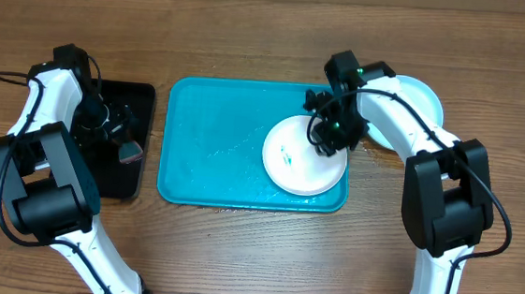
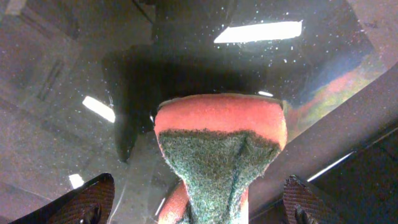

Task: Clean dirty plates on tray and stack at the side
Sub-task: 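Move the right gripper to the second white plate's rim and grasp it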

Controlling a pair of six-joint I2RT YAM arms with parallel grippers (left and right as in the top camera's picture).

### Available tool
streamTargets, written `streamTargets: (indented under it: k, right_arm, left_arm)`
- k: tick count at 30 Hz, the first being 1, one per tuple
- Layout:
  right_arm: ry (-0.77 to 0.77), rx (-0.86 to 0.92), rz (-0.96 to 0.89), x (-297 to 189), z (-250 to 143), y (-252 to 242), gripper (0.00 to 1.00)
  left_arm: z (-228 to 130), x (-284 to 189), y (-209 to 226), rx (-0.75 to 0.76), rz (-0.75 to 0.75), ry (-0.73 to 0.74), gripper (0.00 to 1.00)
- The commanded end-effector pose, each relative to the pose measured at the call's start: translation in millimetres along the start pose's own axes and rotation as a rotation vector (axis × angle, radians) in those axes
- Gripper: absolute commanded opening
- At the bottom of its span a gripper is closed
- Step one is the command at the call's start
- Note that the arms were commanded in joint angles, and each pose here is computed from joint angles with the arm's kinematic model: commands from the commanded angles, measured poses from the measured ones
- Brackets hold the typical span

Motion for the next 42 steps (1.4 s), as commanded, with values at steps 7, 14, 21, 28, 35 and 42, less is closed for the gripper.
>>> streamTargets:
  k: [7, 14, 21, 28, 35, 42]
  right_arm:
    - [-0.13, 0.082, -0.201, -36, 26, -33, 0.5]
    - [-0.1, 0.092, -0.147, -17, 14, -29, 0.49]
    - [-0.072, 0.096, -0.129, 3, 3, -27, 0.49]
    - [-0.087, 0.121, -0.072, 5, 5, -17, 0.38]
    - [-0.083, 0.194, -0.036, 11, 10, 5, 0.26]
    - [-0.092, 0.235, -0.036, 36, 6, 12, 0.04]
  left_arm:
    - [7, -16, -4, 0.016, -0.029, -0.041, 0.87]
    - [7, -16, -4, 0.016, -0.031, -0.045, 0.87]
    - [7, -16, -4, 0.016, -0.031, -0.044, 0.87]
    - [7, -16, -4, 0.016, -0.031, -0.044, 0.81]
    - [7, -16, -6, 0.016, -0.041, -0.04, 0.78]
    - [14, -16, -10, 0.019, -0.058, -0.075, 0.78]
Point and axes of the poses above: each gripper's point midway between its finger pads, its own x axis out along the fingers, its own y axis along the line the jaws close on, z = x × y, the point moved 3 cm from there along -x, back along the fingers, and after that the axes turned 5 degrees about -x, right-handed, at the moved point
